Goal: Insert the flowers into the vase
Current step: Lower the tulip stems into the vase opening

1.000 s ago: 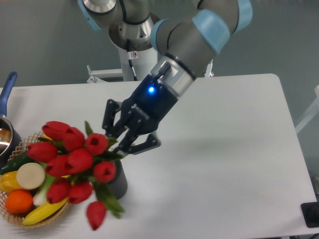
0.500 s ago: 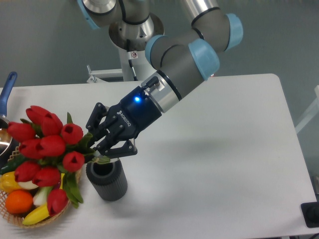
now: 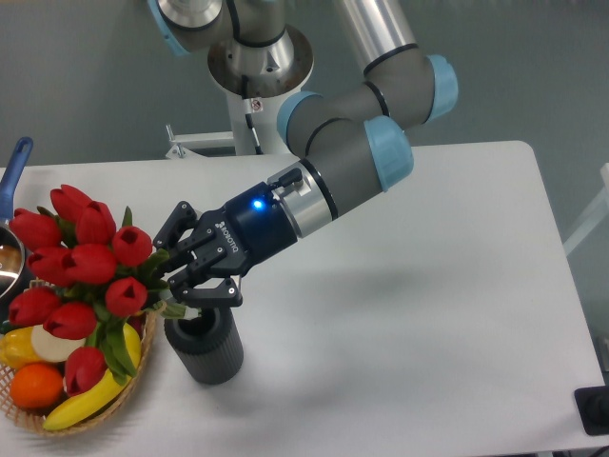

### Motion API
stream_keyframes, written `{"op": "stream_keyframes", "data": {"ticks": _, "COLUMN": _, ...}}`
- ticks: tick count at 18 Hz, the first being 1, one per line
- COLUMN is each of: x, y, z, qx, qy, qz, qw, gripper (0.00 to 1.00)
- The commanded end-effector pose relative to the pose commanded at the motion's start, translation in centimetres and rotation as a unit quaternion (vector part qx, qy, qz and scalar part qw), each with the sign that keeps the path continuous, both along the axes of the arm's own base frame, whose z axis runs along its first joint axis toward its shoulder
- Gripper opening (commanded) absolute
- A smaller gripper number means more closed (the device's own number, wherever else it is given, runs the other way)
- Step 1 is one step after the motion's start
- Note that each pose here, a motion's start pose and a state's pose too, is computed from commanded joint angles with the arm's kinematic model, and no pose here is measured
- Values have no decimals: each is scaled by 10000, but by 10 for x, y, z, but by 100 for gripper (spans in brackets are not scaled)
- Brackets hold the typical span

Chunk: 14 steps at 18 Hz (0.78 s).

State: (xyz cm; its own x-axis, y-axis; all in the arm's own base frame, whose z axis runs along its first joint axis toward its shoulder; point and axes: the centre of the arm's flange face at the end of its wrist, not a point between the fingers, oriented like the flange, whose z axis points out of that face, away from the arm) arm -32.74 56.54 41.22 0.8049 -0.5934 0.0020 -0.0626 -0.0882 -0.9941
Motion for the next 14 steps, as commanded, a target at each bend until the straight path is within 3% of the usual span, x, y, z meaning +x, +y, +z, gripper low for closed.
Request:
{"op": "stream_keyframes", "data": {"ticks": 4, "x": -2, "y": -4, "z": -20, "qx": -36, "qy": -247, "qz": -15, "qw": 9997, "gripper": 27}}
{"op": "stream_keyframes", "data": {"ticks": 14, "x": -8, "y": -11, "z": -55, "qx": -9, "qy": -231, "qz": 21, "qw": 9997, "gripper": 28}}
